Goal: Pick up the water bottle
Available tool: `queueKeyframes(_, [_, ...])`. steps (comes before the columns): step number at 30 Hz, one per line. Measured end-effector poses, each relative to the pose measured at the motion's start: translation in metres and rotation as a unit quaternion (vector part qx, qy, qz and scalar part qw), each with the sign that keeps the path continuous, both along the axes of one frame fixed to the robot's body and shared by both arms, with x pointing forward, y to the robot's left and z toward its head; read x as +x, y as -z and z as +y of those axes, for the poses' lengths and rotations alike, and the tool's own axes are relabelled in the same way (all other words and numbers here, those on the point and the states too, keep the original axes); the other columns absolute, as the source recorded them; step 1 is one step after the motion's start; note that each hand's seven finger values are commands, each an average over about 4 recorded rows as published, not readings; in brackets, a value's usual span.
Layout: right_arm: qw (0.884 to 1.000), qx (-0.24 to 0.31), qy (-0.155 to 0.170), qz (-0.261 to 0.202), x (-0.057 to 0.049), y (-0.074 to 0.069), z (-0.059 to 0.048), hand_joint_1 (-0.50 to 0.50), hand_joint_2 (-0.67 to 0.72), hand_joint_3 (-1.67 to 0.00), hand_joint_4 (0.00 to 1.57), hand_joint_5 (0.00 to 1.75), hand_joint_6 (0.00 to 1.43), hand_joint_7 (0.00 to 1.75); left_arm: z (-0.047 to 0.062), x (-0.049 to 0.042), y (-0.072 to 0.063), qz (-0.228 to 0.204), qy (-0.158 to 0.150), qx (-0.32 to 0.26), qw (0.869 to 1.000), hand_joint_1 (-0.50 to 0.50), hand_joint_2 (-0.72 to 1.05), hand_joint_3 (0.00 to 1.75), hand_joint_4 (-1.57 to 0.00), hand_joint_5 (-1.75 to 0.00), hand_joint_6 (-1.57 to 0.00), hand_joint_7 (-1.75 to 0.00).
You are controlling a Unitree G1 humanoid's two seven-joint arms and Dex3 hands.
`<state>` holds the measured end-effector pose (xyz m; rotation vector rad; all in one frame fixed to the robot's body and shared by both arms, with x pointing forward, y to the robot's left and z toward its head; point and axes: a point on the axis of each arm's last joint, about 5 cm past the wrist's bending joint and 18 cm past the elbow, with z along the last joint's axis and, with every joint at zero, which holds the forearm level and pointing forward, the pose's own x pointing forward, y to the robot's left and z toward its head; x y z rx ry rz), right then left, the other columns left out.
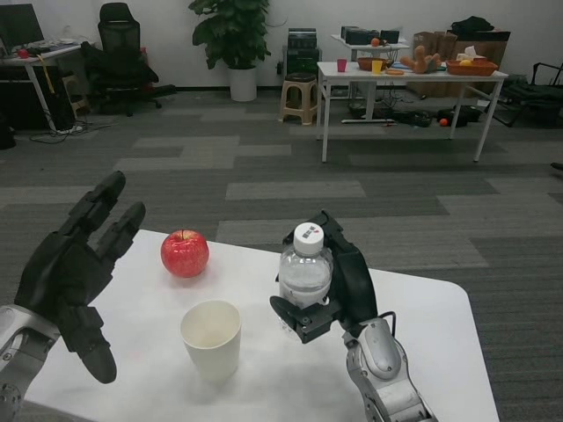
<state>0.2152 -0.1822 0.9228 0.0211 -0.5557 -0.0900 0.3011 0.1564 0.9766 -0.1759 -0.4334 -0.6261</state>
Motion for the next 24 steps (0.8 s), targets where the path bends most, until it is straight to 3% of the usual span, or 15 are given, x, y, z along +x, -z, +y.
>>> queueKeyframes(24, [1.0, -0.001, -0.01, 0.01, 0.0029, 0.0034, 0.004, 0.46, 0.09, -1.51, 1.2, 1.55, 0.46, 1.54, -0.0021, -0.0007, -0.0002, -0.001, 0.006, 0.001, 1.0, -0.5, -0.64, 0.09, 0.0, 0.0, 0.0, 0.0])
